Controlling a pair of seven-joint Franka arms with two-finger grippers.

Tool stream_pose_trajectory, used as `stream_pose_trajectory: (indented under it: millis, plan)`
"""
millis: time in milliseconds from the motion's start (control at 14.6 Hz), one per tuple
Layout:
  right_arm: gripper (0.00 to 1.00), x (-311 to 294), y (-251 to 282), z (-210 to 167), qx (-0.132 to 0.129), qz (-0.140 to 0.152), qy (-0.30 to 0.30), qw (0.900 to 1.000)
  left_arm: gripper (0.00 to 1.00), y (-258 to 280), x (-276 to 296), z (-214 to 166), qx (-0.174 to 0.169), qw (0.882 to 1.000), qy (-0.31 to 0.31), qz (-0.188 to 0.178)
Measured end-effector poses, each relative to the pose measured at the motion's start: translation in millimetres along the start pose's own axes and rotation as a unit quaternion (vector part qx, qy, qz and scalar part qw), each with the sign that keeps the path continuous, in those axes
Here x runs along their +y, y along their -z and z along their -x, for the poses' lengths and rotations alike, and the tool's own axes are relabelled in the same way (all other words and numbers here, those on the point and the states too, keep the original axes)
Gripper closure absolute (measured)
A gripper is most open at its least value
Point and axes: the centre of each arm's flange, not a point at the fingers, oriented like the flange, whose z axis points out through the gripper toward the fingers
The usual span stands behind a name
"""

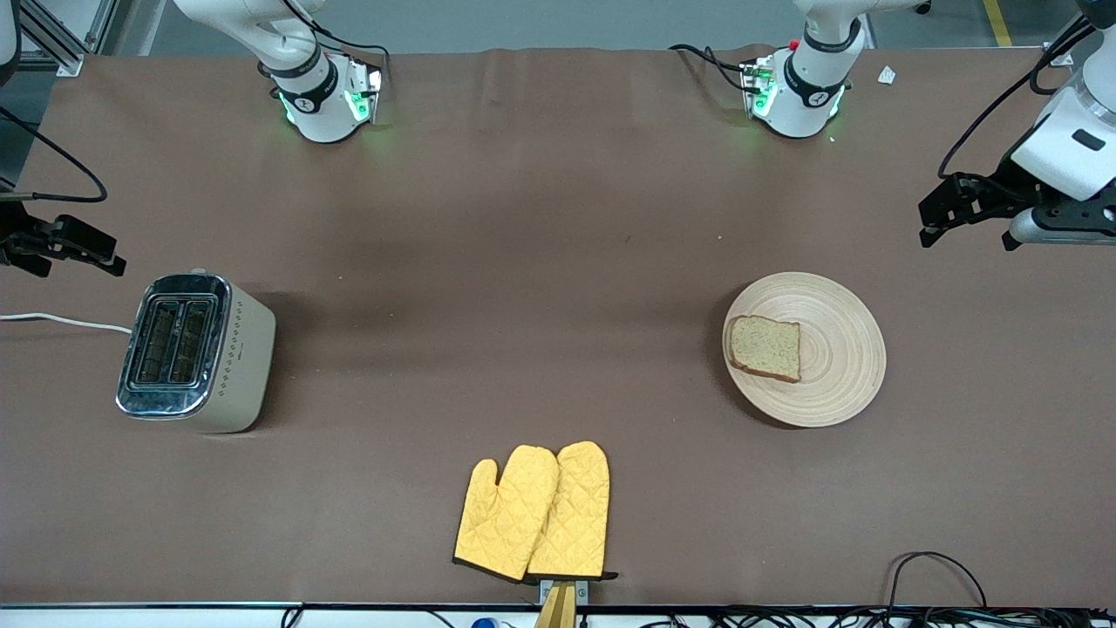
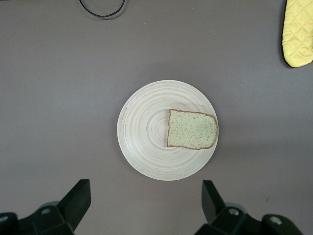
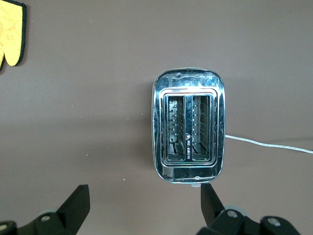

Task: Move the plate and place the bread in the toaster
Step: 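Lower the left gripper toward the wooden plate's rim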

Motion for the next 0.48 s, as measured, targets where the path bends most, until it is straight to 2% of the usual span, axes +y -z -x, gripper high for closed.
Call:
stream_pose_trajectory:
  millis: [275,343,481]
  plan:
    - [0.00,0,0,0,0.000,-0.001,0.000,1.000,0.00,-1,0,2,-0.008,1.000,-0.001,0.001]
    - [0.00,0,0,0,0.000,-0.002,0.000,1.000,0.00,-3,-1,3,-0.016,1.000,0.003,0.009]
    - [0.00,0,0,0,0.000,-0.003,-0.001,1.000,0.00,-15,-22,3,-0.039,0.998,0.032,0.049]
